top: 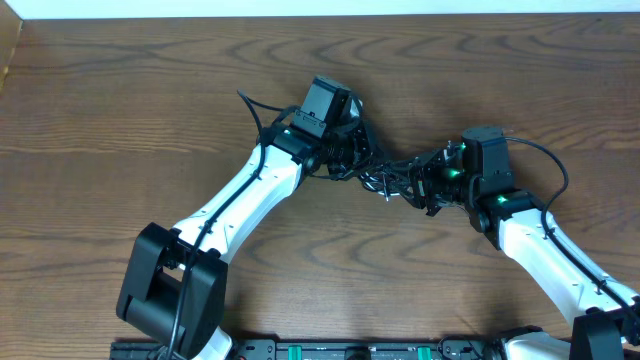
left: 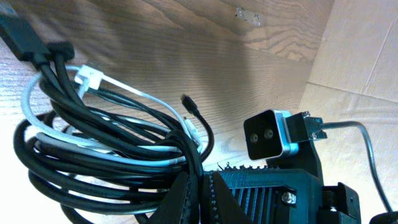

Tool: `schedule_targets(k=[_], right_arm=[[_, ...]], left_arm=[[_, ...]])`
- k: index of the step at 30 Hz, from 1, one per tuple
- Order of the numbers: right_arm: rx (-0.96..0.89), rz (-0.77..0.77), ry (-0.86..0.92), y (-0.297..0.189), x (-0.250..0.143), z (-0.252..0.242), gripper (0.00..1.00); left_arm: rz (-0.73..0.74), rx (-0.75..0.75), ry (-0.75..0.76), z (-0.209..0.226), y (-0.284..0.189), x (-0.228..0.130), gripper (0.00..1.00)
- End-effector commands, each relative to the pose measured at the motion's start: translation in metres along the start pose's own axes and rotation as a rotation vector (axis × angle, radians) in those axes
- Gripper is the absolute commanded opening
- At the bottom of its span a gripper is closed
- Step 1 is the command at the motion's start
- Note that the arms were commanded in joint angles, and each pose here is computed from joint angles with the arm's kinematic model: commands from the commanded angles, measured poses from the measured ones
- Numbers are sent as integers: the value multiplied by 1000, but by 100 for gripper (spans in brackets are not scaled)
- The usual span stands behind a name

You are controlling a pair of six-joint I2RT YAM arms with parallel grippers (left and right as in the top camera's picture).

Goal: Untangle cables
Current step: 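Close the right gripper on cable loops next to the left gripper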

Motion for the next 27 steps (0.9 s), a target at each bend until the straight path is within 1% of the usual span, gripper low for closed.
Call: schedule_targets(k=[1,2,4,5,7,10,12,19,23,27], right_arm=[[19,-12,-1,1,-1,7,30],[23,-17,-3,1,0,7,25],[37,-23,-16,1,0,9,8],[42,-24,-30,1,0,10,1],[43,-26,-75,1,0,11,1],[28,-16,-271,1,-1,8,1],[4,8,-340,1,-2,4,1],[-129,16,-438,-1,-1,-18,1],[-188,-21,-457,-2,2,-25,1],[-244,-73,-455,-4,6,-31,1]], left_arm=[[36,-38,-20,-6,-2,-5,7],[37,-38,-20,-6,-2,-5,8],[38,-36,-21,-6,-2,-5,8],[37,-36,-21,-6,-2,-5,7],[29,-32,-21,-6,-2,-4,7],[-23,4,-20,-3,-3,0,7],[-38,10,-21,-2,-3,2,8],[-61,-1,-62,6,-14,14,7],[-53,-28,-83,11,-22,22,7],[-45,-42,-51,19,-31,28,7]])
Point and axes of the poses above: each gripper's point midway between its finger pads, its own y axis out along the fingers, its own z axis along the line the jaws close on, x = y × z, the point moved 10 cm from there along -y, back along the fingers, and after that the axes turned 3 degrees about y, right-handed, at the moved point
